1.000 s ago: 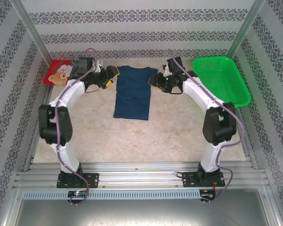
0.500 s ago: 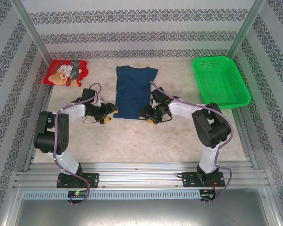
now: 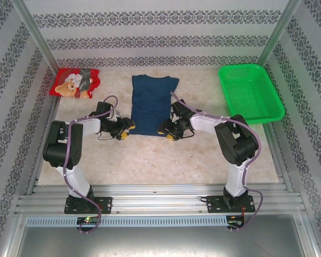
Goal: Fold and stack the t-shirts
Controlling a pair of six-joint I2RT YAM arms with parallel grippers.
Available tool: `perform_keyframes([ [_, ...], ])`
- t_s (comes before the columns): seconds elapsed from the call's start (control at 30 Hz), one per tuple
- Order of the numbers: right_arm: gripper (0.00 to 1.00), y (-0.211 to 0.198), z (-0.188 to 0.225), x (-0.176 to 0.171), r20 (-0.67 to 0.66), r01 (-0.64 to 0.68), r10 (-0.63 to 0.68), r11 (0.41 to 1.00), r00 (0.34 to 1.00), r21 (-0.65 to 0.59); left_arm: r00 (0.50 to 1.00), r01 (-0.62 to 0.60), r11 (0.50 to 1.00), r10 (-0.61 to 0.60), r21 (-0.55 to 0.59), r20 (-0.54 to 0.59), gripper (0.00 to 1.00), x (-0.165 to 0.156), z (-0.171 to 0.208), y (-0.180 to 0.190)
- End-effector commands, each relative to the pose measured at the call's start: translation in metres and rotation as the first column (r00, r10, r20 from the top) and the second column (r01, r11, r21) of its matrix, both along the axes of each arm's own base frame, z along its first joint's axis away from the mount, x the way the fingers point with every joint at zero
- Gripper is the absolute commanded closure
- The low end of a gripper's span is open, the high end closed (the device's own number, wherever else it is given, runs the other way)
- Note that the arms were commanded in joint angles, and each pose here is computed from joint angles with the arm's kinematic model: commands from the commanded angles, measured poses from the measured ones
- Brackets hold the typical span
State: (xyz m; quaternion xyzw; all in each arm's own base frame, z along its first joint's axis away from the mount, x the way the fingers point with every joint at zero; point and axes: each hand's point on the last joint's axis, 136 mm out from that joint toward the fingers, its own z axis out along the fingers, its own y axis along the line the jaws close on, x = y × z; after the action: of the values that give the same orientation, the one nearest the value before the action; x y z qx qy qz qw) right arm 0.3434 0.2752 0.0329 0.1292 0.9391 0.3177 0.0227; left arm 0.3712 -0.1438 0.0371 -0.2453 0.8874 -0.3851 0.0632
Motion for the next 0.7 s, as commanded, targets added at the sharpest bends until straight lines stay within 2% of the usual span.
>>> perform_keyframes([
  [0.0,0.48,-0.008,-0.011,0.012,0.002,0.023,-0.023,0.999,1.0,-0.047,0.999,-0.003,1.0,0.003,0.012,-0.033,0.44,-0.001,-0.009,-0.007],
  [0.17,0.53,-0.01,-0.014,0.023,0.001,0.028,-0.028,0.998,1.0,-0.058,1.0,-0.001,1.0,0.0,-0.014,-0.014,0.54,0.012,-0.008,-0.021],
  [0.4,0.91,-0.013,-0.013,0.029,-0.004,0.027,-0.027,0.997,1.0,-0.067,1.0,0.015,1.0,-0.015,-0.021,0.02,0.87,0.022,0.004,-0.029],
  [0.47,0.98,-0.015,-0.005,0.026,0.003,0.025,-0.025,0.998,1.0,-0.063,0.999,0.026,0.999,-0.025,-0.025,0.026,0.98,0.018,0.01,-0.032],
  [0.67,1.0,-0.022,0.017,-0.009,-0.012,-0.001,0.001,0.998,1.0,-0.059,0.999,0.019,1.0,-0.019,-0.01,0.027,1.0,-0.023,0.021,-0.024],
])
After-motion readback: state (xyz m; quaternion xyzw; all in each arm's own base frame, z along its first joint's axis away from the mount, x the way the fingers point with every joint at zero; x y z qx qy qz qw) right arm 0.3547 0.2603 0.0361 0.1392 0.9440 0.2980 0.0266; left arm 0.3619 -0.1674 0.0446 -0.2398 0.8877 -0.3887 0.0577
